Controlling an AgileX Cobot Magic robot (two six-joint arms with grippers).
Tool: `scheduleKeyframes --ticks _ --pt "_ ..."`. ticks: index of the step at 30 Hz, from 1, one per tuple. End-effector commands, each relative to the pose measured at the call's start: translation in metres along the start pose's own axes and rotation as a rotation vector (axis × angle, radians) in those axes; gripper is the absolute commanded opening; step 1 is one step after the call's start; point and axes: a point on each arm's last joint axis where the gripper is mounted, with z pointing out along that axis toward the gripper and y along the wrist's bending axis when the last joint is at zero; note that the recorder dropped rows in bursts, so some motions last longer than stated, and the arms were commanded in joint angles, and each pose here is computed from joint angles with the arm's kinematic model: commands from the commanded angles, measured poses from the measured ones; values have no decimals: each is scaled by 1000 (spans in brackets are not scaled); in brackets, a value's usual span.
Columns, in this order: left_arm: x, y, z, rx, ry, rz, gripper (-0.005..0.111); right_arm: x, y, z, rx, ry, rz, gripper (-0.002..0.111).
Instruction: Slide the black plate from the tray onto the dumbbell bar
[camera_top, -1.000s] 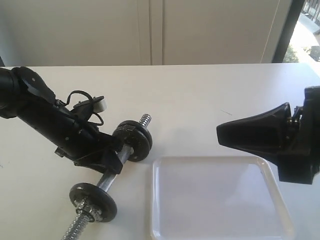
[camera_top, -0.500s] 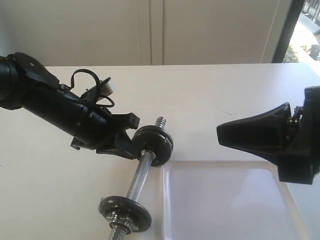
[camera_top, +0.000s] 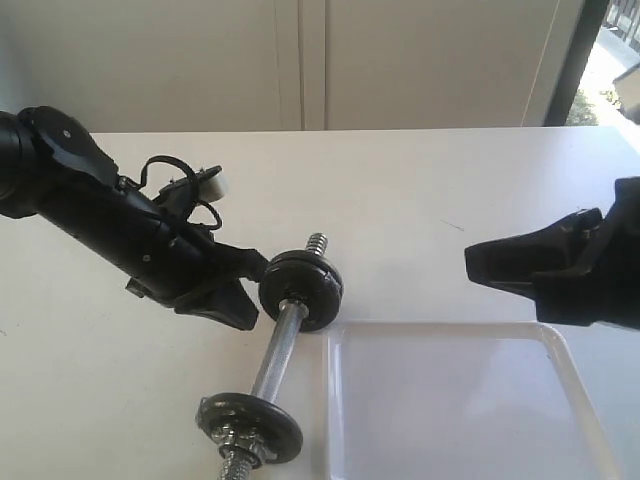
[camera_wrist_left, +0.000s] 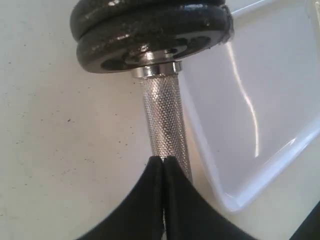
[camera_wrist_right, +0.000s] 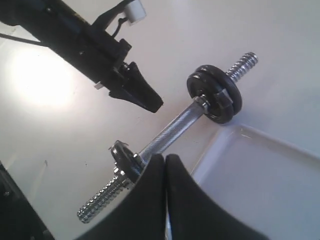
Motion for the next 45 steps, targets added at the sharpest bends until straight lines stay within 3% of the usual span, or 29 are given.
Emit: scheduleKeyframes --ticks 1,5,11,45 --pt "2 -1 -6 -37 0 52 0 -1 -5 0 38 -14 28 0" --pt "5 6 -6 -112 37 96 0 -1 -5 0 39 -15 28 0" --pt "7 10 -3 -141 69 123 0 0 -4 0 32 -6 26 0" --pt "9 18 -3 -201 97 169 0 4 -3 4 -12 54 69 0"
